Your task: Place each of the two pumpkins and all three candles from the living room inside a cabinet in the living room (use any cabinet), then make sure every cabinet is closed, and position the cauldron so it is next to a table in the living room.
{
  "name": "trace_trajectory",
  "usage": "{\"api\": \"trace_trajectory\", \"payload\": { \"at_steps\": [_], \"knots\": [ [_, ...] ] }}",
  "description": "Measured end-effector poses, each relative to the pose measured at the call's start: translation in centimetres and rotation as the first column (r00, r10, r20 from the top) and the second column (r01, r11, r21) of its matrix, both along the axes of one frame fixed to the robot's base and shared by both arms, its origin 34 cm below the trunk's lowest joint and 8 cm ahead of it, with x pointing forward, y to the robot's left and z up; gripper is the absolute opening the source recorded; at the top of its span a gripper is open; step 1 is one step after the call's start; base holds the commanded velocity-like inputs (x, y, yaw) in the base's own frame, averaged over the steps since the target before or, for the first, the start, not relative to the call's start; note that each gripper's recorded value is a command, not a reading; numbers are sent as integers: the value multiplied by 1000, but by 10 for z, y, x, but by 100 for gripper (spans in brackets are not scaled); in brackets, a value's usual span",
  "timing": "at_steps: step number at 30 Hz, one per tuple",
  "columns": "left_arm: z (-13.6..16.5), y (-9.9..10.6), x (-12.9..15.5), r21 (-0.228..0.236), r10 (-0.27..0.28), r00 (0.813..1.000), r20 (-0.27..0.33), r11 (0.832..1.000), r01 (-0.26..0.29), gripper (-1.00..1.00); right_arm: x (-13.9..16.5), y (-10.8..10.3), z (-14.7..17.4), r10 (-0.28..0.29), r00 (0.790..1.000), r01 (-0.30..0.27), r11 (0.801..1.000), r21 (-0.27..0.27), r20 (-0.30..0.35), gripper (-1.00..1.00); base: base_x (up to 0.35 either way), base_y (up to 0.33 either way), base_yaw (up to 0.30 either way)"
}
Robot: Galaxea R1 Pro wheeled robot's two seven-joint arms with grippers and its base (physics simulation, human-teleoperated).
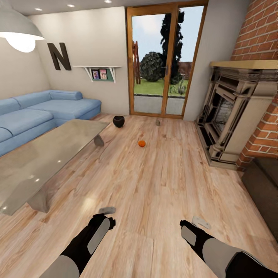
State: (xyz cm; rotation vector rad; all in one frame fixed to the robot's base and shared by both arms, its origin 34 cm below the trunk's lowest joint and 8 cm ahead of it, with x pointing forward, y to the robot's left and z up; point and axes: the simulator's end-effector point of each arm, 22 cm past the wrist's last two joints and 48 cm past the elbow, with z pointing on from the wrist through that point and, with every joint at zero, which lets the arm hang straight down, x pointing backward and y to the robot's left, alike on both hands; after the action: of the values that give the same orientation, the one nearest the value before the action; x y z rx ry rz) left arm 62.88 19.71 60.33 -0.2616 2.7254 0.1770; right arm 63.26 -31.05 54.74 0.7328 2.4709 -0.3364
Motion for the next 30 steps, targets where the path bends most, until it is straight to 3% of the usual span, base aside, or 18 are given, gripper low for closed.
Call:
{"api": "trace_trajectory", "payload": {
  "at_steps": [8,12,17,23,30],
  "knots": [
    [-4,6,-3,10,0,1000,-10,1000,0,100,-1,1,-1,3,1000,-3,1000,3,-7,100,329,0,-13],
    [-19,13,-18,27,-2,998,-58,1000,3,100,-1,1,-1,2,1000,-2,1000,2,-4,100,329,0,0],
    [-28,37,-25,61,12,997,-75,998,-7,100,0,0,0,0,1000,0,1000,-1,2,100,329,0,0],
    [-32,25,-22,1,-33,998,-62,999,33,100,3,1,1,7,1000,-7,1000,2,13,100,329,0,0],
    [-29,39,-16,69,-76,996,-46,994,79,100,6,5,1,22,999,-23,1000,16,24,100,329,0,0]
  ]
}}
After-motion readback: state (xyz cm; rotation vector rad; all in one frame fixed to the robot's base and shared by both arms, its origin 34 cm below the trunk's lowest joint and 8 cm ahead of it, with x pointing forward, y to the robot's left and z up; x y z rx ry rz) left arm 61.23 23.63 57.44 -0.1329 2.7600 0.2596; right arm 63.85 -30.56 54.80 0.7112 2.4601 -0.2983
